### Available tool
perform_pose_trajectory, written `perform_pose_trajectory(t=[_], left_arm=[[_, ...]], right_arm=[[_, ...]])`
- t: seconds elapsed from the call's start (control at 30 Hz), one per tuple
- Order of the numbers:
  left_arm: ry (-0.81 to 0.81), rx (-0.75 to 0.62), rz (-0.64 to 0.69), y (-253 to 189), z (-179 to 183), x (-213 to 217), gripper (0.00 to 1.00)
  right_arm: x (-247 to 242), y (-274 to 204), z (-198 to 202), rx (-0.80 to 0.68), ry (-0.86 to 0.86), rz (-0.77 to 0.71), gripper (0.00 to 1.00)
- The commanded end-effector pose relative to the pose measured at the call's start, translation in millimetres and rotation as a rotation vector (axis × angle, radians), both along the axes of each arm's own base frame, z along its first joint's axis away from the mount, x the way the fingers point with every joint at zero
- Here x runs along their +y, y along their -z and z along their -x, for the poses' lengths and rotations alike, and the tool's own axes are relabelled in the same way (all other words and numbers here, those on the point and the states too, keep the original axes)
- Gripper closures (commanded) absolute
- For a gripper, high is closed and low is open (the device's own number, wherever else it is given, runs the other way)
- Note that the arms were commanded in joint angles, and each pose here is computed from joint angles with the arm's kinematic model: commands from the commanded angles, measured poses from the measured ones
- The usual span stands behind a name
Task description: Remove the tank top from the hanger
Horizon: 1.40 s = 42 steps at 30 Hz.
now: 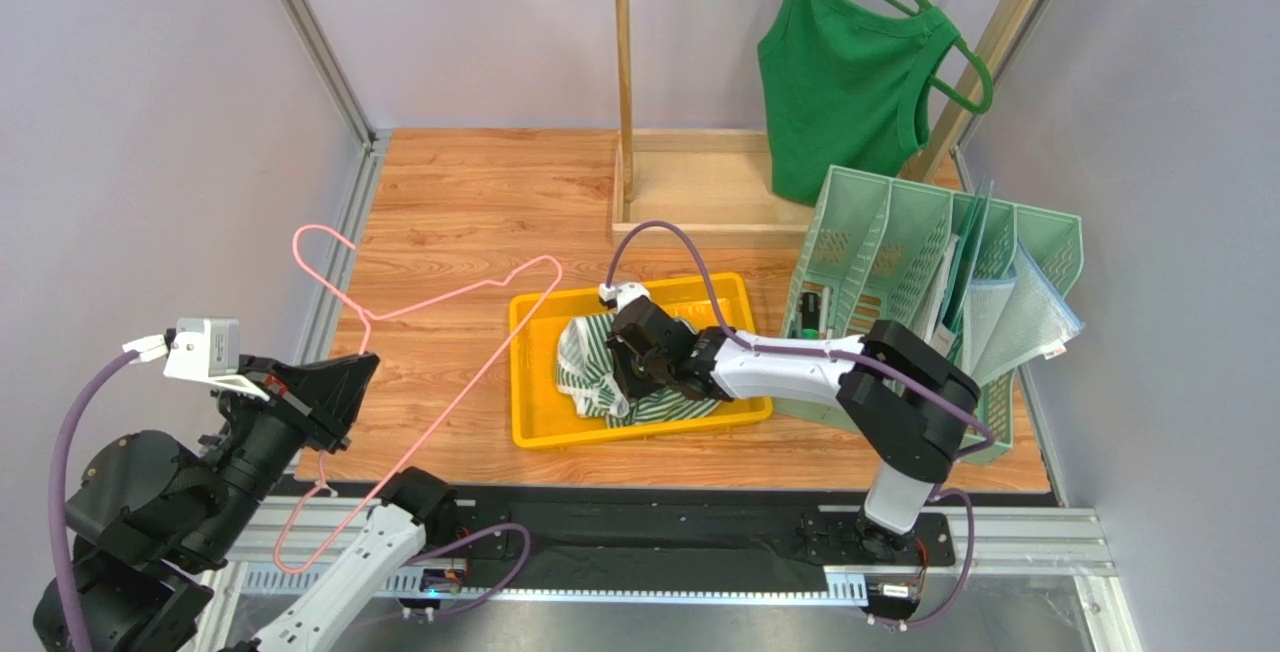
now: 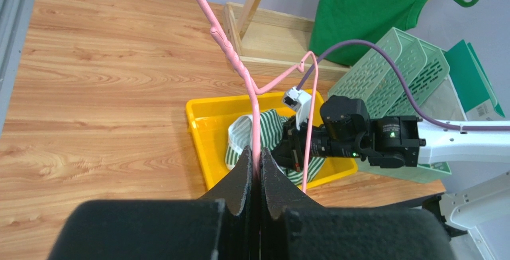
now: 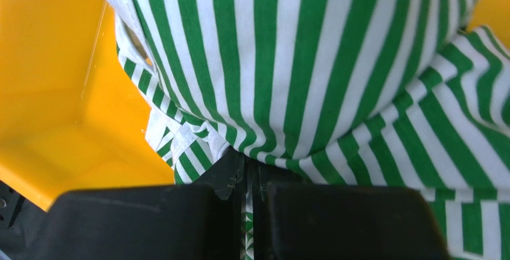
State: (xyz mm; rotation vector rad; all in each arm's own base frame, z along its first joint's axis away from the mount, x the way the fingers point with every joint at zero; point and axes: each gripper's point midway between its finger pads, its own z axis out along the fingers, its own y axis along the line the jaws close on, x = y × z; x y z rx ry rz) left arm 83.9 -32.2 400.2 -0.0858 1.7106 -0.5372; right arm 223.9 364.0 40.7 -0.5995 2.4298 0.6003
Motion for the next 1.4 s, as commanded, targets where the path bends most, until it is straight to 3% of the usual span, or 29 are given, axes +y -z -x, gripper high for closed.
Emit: perform_pose_trajectory(t=[0.0, 0.03, 0.07, 0.13, 0.17, 0.27, 0.33, 0.57, 0.83, 1.1, 1.37], left_arm=[[0.017, -0.043, 0.036, -13, -8, -8, 1.00], [0.018, -0.038, 0.031, -11, -11, -10, 1.00], [0.018, -0.051, 0.037, -13, -15, -11, 1.00], [0.015, -0.050, 0.036, -12, -24, -15, 1.00], [0.013, -0.049, 0.032, -12, -27, -16, 1.00], [-0.019, -0.042, 0.031, -8, -42, -17, 1.00], [-0.065, -0.023, 0.038, -2, -53, -15, 1.00], [-0.260, 0.028, 0.105, 16, -79, 4, 1.00], [-0.428, 0.132, 0.078, 42, -109, 15, 1.00], [-0.577, 0.261, 0.033, 62, -113, 31, 1.00], [-0.586, 0.313, 0.013, 73, -107, 33, 1.00]], right_arm=[[-24, -29, -8, -0.080, 0.096, 0.007, 0.96], [-29, -32, -7, -0.086, 0.100, 0.022, 0.93], [-31, -38, -8, -0.101, 0.100, 0.026, 0.79], [-35, -57, -10, -0.129, 0.102, 0.024, 0.64], [-39, -63, -13, -0.146, 0.115, 0.035, 0.48], [-48, -88, -16, -0.193, 0.128, 0.037, 0.27], [-55, -104, -15, -0.212, 0.138, 0.034, 0.20], [-51, -184, -2, -0.317, 0.110, -0.095, 0.13], [52, -293, 107, -0.634, -0.408, -0.284, 0.03], [122, -328, 169, -0.965, -0.555, -0.256, 0.04], [152, -339, 169, -1.081, -0.547, -0.227, 0.09]])
